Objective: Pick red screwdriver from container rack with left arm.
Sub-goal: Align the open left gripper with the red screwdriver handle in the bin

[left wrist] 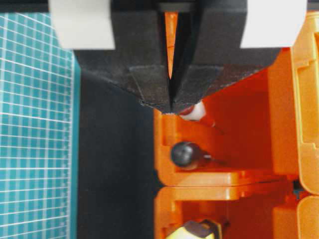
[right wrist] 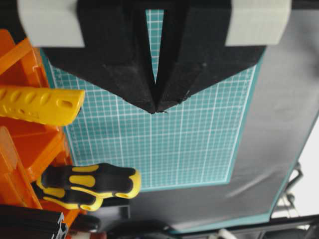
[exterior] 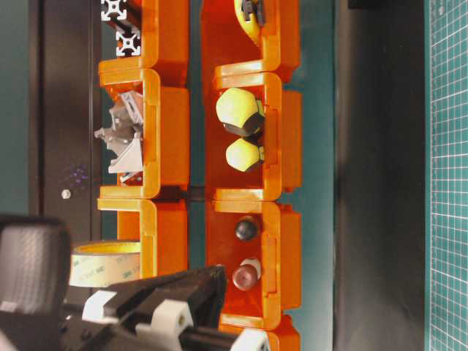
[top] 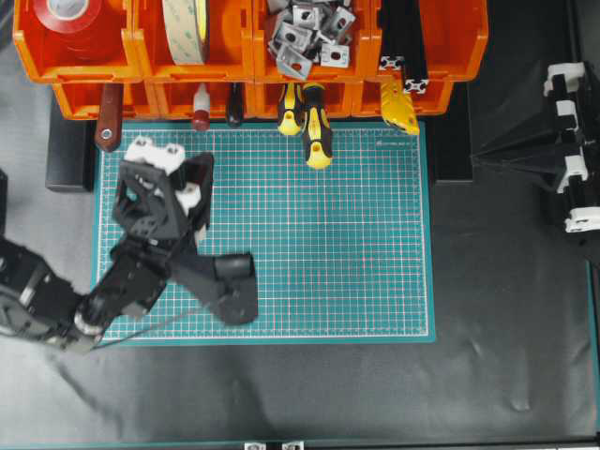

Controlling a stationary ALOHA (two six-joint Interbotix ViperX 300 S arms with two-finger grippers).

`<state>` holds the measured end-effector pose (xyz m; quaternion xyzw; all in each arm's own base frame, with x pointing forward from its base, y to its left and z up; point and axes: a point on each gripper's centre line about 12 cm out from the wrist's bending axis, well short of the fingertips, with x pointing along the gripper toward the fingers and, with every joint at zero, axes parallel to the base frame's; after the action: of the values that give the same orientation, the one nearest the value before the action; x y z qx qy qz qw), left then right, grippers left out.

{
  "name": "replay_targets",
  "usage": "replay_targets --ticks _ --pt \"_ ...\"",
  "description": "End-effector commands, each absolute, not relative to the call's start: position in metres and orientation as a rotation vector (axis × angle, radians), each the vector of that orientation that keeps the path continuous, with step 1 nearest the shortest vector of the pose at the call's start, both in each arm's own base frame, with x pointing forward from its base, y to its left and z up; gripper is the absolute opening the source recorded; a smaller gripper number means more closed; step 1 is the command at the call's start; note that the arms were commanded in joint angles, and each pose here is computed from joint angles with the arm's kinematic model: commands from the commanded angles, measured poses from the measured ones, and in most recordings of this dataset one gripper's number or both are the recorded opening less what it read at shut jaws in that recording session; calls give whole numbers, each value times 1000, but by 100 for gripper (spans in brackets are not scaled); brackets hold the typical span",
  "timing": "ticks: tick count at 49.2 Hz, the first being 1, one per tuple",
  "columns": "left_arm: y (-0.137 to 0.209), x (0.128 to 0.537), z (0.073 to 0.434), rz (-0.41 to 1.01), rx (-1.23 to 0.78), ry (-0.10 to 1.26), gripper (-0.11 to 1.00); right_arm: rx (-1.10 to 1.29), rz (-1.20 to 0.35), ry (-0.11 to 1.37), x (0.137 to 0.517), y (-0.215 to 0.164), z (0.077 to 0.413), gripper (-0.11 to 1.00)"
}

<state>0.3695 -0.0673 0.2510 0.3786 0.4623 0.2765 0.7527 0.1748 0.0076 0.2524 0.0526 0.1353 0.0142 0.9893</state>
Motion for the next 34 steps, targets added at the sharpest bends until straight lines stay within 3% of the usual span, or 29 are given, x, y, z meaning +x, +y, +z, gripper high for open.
replay_targets --ticks 1,19,24,30,34 --pt "-64 370 266 616 805 978 0 104 28 273 175 8 256 0" --pt "-62 361 258 597 822 987 4 106 28 302 172 8 252 0" --pt "-57 360 257 614 812 994 24 107 26 325 171 8 250 0" --pt "-55 362 257 599 812 991 63 104 27 325 171 8 250 0" --pt "-57 363 255 572 817 983 82 104 27 327 171 8 249 0"
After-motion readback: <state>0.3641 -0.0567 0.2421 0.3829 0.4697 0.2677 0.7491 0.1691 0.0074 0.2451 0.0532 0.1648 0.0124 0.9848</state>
